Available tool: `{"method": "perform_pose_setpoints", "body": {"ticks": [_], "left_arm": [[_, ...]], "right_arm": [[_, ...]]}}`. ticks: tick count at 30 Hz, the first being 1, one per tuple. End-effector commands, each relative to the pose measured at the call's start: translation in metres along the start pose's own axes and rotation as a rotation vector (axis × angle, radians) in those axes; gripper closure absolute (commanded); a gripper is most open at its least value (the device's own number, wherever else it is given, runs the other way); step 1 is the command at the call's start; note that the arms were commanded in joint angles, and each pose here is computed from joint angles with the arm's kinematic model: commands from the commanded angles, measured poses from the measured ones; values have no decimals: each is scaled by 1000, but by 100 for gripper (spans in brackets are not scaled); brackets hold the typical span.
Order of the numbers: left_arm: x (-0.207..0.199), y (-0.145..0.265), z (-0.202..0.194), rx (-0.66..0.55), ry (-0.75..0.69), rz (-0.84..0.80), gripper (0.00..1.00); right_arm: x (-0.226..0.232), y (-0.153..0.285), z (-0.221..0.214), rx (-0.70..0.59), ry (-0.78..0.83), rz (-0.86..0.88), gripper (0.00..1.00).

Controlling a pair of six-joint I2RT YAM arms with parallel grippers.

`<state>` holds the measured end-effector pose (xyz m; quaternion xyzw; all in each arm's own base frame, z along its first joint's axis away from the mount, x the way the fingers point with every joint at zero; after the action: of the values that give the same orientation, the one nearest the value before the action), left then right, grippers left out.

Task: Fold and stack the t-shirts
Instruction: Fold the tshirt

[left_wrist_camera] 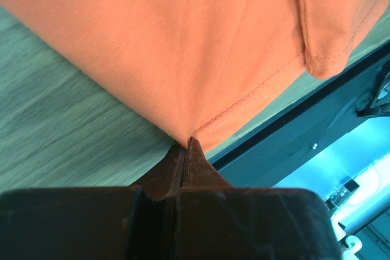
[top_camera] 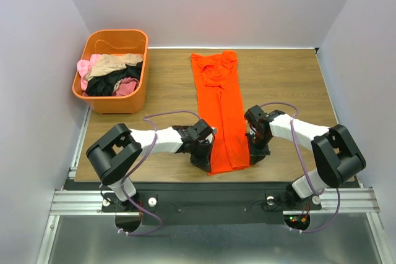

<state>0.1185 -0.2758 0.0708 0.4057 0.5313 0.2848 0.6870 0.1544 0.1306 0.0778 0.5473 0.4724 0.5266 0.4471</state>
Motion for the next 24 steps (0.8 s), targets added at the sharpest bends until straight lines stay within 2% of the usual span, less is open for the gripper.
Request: {"method": "perform_pose_setpoints", "body": {"ticks": [1, 13, 16, 21, 24], "left_arm": [[15, 6, -16, 26, 3, 77, 100], [-2, 27, -23, -12, 49, -6, 100], [-11, 35, -18, -60, 64, -44, 100], [-30, 59, 6, -179, 56, -58, 100], [-30, 71, 21, -230, 58, -34, 100]], "right_arm": [[2, 5, -8, 15, 18, 31, 100], [0, 18, -37, 85, -8, 97, 100], [3, 23, -39, 80, -18, 123, 100], [19, 56, -15, -47, -30, 153, 100], [25, 75, 8, -140, -26, 114, 100]]}}
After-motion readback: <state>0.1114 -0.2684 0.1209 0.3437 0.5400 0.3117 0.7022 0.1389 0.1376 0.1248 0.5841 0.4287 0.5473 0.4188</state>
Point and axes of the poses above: each gripper's point midway between its finger pads, its own y axis back along the fingers, its own x axis along the line the jaws close on, z = x × y, the point moved 6 cm from there along y, back along the fingers
